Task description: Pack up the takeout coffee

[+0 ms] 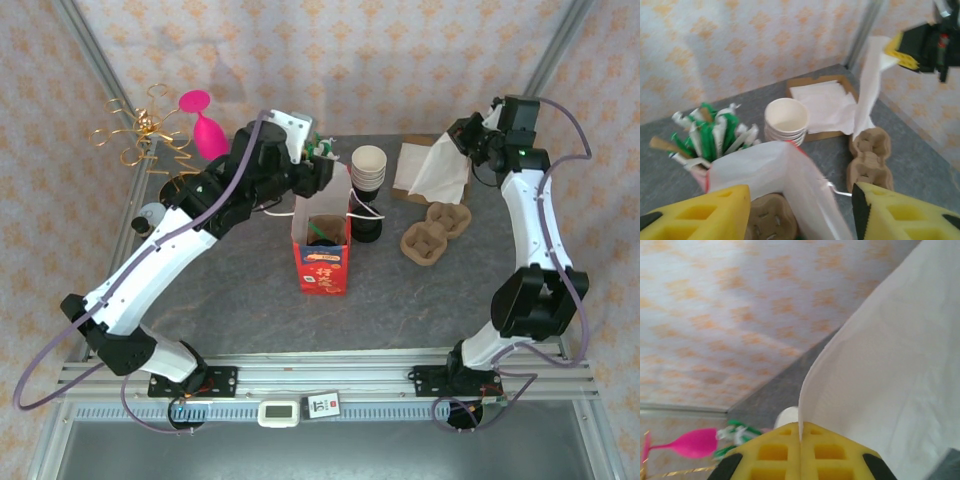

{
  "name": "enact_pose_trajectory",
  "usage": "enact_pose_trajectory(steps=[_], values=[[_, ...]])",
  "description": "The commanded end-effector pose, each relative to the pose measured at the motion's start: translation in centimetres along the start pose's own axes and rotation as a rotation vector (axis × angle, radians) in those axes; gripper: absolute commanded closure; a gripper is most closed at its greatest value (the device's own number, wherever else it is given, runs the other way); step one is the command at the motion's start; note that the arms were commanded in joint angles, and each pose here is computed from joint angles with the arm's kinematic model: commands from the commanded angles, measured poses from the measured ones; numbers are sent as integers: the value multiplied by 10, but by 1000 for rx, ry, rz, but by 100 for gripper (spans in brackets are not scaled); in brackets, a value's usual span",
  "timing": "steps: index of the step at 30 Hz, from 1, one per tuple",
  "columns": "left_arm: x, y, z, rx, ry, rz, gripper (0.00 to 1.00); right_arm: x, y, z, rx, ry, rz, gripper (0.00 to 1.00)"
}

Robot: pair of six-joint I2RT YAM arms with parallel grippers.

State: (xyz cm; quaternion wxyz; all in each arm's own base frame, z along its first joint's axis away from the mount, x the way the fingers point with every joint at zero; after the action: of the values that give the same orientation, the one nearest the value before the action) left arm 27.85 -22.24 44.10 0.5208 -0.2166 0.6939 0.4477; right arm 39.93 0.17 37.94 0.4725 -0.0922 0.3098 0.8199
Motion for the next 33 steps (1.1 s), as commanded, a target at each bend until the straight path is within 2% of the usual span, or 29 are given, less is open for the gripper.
enact_pose_trajectory(steps=[1, 7, 12, 15, 19, 21, 23, 26, 31, 33], values=[[-20, 11, -15, 37, -101, -106, 38, 7, 36, 37, -82, 33, -18, 100], [-34, -7, -47, 123, -159, -162, 28, 27, 81, 81, -220, 70, -25, 100], [-41, -32, -74, 198, -171, -196, 20, 46, 104, 112, -328, 91, -7, 100], [-43, -46, -88, 230, -173, -204, 20, 53, 115, 123, -368, 97, 0, 100], [-45, -66, -92, 197, -146, -226, 21, 59, 130, 137, -430, 110, -7, 100], [-48, -74, -86, 111, -120, -232, 26, 60, 137, 139, -442, 117, -6, 100], [-51, -76, -85, 83, -105, -246, 34, 61, 143, 141, -452, 124, -8, 100], [-53, -79, -92, 159, -90, -265, 47, 65, 147, 138, -463, 126, -8, 100], [-53, -83, -91, 142, -44, -269, 84, 71, 141, 132, -480, 122, 11, 100], [-55, -82, -91, 141, -40, -275, 89, 73, 155, 134, -502, 138, -15, 100]])
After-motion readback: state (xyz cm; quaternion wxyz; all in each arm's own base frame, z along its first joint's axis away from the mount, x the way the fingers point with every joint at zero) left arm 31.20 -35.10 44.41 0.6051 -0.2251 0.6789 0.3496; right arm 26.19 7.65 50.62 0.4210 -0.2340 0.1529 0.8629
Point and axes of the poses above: each hand's point on the last joint's axis, 136 mm out from that joint toward the fingers, its own y axis back along the fingers, its own z axis along the line the jaws close on, x = y × z, the point moved 8 cm from there along y, back along the fingers, and after that the axes turned 6 degrees about -y, right-handed, at the moved point
